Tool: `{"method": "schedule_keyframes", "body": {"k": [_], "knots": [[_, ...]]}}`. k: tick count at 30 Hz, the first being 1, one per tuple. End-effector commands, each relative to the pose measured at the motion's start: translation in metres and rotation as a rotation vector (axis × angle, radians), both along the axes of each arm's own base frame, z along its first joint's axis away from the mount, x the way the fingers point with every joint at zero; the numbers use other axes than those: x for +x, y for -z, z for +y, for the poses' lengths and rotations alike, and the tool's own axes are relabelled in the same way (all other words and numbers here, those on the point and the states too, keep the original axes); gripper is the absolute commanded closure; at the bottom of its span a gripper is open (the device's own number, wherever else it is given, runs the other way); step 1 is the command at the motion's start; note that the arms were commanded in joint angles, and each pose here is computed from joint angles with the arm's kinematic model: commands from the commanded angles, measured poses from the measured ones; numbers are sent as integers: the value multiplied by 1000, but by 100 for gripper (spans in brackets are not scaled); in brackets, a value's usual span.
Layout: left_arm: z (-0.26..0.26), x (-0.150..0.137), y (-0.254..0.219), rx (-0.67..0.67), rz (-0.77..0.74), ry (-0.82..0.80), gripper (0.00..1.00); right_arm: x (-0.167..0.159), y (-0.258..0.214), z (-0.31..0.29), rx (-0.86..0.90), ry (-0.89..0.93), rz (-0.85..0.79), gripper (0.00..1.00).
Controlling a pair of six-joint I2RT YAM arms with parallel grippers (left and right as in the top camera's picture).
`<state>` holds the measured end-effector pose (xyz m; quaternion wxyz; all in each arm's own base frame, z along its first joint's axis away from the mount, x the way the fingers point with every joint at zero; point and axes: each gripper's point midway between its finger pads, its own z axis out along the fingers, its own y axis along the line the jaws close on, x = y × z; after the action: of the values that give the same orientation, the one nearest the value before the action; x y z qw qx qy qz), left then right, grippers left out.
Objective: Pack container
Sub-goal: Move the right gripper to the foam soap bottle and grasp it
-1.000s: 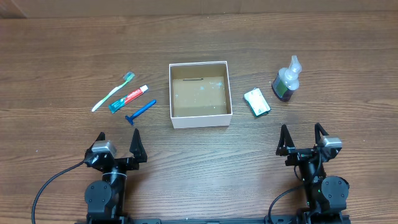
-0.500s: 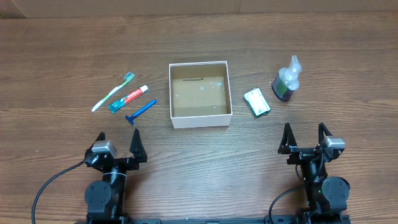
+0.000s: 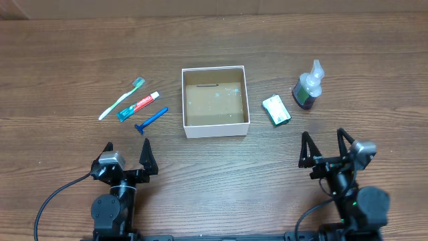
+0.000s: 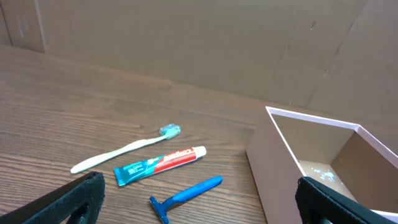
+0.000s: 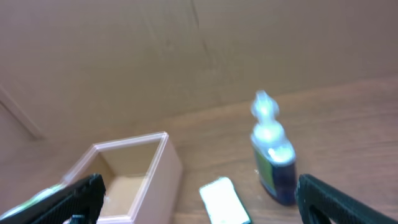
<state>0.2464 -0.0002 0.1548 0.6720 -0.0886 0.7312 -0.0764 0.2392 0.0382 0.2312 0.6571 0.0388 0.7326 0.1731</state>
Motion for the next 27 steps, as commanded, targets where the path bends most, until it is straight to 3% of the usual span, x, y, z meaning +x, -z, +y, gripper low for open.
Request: {"method": "schedule_keyframes", "body": {"k": [1, 9, 13, 20, 27], "knots": [[0, 0, -1, 11, -9, 2, 0, 6, -61, 8, -20, -48, 21, 0], [0, 0, -1, 11, -9, 2, 0, 63, -121, 3, -157, -39, 327, 0], [0, 0, -1, 11, -9, 2, 0, 95, -122, 11, -174, -91, 397, 0], [0, 0, -1, 11, -9, 2, 0, 158, -42, -5, -231, -13, 606, 0], [0, 0, -1, 11, -9, 2, 0, 192, 7, -13, -269, 24, 691, 0]]}}
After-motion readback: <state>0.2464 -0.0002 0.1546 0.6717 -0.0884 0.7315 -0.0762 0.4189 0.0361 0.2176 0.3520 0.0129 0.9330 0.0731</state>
